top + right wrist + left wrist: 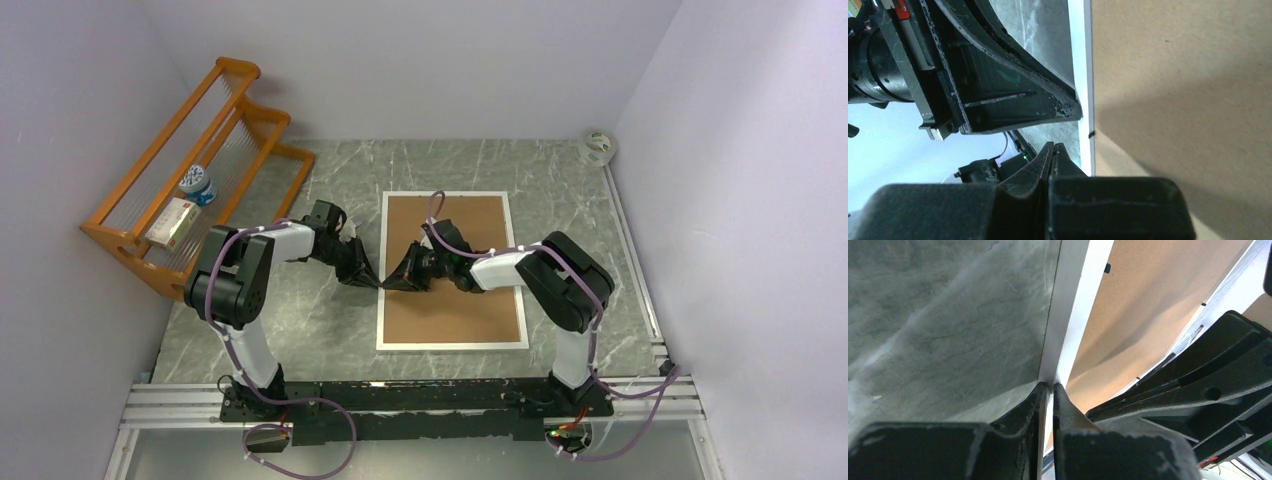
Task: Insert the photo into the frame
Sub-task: Install the photo frame at the center of the board.
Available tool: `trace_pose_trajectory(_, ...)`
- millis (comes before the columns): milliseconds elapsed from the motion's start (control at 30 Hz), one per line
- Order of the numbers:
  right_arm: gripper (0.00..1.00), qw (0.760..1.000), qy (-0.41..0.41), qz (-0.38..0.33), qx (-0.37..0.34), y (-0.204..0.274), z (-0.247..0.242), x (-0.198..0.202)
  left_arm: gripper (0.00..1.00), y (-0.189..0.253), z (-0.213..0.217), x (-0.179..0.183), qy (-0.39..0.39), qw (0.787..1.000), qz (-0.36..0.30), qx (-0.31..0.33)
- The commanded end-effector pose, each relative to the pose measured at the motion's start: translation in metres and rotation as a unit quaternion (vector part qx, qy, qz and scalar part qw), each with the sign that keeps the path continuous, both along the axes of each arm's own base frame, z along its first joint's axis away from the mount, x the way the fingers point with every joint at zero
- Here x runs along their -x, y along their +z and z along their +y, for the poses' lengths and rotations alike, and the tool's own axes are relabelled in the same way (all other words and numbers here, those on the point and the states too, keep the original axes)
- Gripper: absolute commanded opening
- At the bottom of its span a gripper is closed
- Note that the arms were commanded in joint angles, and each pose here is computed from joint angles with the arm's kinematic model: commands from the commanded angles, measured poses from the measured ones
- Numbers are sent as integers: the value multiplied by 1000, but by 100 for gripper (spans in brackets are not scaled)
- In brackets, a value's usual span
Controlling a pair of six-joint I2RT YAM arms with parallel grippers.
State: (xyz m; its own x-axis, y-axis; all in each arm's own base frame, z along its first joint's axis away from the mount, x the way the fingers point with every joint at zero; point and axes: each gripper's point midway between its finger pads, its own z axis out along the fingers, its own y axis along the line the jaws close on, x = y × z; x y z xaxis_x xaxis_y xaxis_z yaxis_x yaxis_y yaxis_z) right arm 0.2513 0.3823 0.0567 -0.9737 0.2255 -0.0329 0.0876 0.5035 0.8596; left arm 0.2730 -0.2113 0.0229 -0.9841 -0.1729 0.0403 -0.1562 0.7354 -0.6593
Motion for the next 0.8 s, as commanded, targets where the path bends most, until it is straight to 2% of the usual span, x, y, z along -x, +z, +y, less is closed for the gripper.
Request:
trace_pose_trajectory(0, 0, 999, 4, -32, -38, 24, 22, -14, 8, -29, 10, 21, -2, 998, 42, -44)
trace_pose_trajectory(300, 0, 1000, 12, -10, 16, -6, 12, -5, 9, -36, 17, 25, 2, 996, 51, -68)
trace_pose_trajectory(767, 0, 999, 19, -19, 47, -30, 3, -1, 9, -36, 19, 26, 4, 996, 50, -74)
